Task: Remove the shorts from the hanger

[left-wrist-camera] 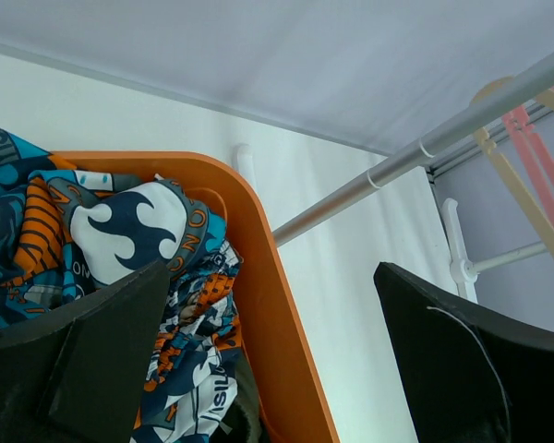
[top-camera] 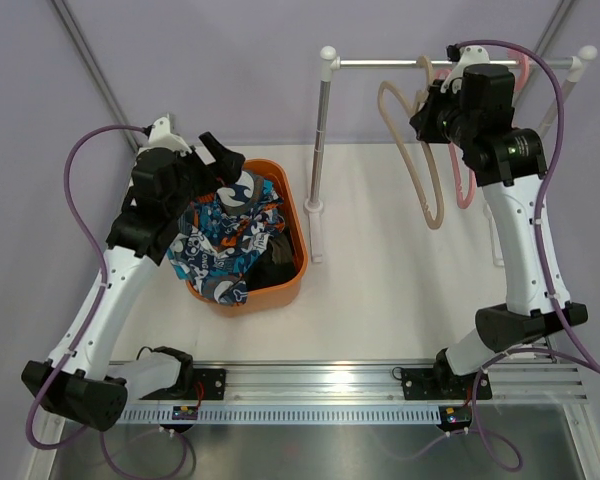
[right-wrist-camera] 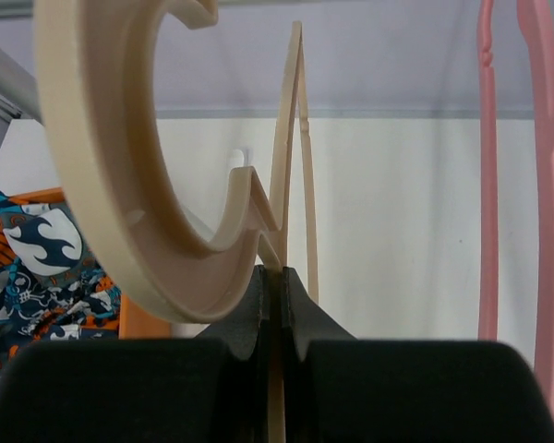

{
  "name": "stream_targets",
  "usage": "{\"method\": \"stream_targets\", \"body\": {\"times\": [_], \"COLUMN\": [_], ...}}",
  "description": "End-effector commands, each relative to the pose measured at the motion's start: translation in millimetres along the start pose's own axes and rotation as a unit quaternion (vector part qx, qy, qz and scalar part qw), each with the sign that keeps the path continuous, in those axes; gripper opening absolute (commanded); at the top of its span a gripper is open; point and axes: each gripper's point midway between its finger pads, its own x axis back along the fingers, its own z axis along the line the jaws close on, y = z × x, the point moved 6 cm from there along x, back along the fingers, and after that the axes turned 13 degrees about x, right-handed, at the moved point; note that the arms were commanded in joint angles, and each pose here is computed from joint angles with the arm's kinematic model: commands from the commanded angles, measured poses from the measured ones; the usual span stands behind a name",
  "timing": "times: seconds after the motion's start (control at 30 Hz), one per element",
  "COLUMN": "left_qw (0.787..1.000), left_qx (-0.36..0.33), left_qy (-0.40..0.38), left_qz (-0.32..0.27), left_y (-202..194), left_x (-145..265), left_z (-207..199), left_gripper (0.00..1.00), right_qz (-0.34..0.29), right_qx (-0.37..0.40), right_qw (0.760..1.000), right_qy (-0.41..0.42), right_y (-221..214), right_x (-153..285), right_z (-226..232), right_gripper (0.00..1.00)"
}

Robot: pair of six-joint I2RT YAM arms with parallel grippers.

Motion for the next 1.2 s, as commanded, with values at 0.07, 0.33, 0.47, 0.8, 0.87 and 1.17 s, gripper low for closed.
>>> {"method": "stream_targets", "body": {"times": [0.07,0.33,0.47,0.8,0.87,1.17], "left_qw": [0.999,0.999,0.999,0.998,0.998,0.998], "left_qx": [-0.026,-0.038,-0.039,-0.044,-0.044,-0.046], "left_qy": [-0.039,-0.036,-0.037,-0.04,-0.039,-0.042], "left_qz": [-0.01,-0.009,-0.01,-0.007,-0.005,-0.002], "left_y": [13,10,10,8,7,7], "left_x": [19,21,23,24,24,26], "left_z": [-17,-13,-13,-12,-11,-12], "left_gripper": [0.99,0.99,0.99,0.99,0.99,0.99], "right_qz": [-0.049,-0.041,-0.03,-0.003,0.002,-0.008], "right_qx": [0.003,-0.019,-0.029,-0.044,-0.048,-0.05], "right_qw": [0.999,0.999,0.999,0.999,0.998,0.998], "right_qy": [-0.009,-0.011,-0.016,-0.03,-0.028,-0.033], "right_y": [35,41,36,13,10,9], "right_x": [-4,-33,-47,-75,-77,-63], "right_z": [-5,-3,-4,-5,-4,-5], "right_gripper": [0.0,0.0,0.0,0.0,0.04,0.31]}}
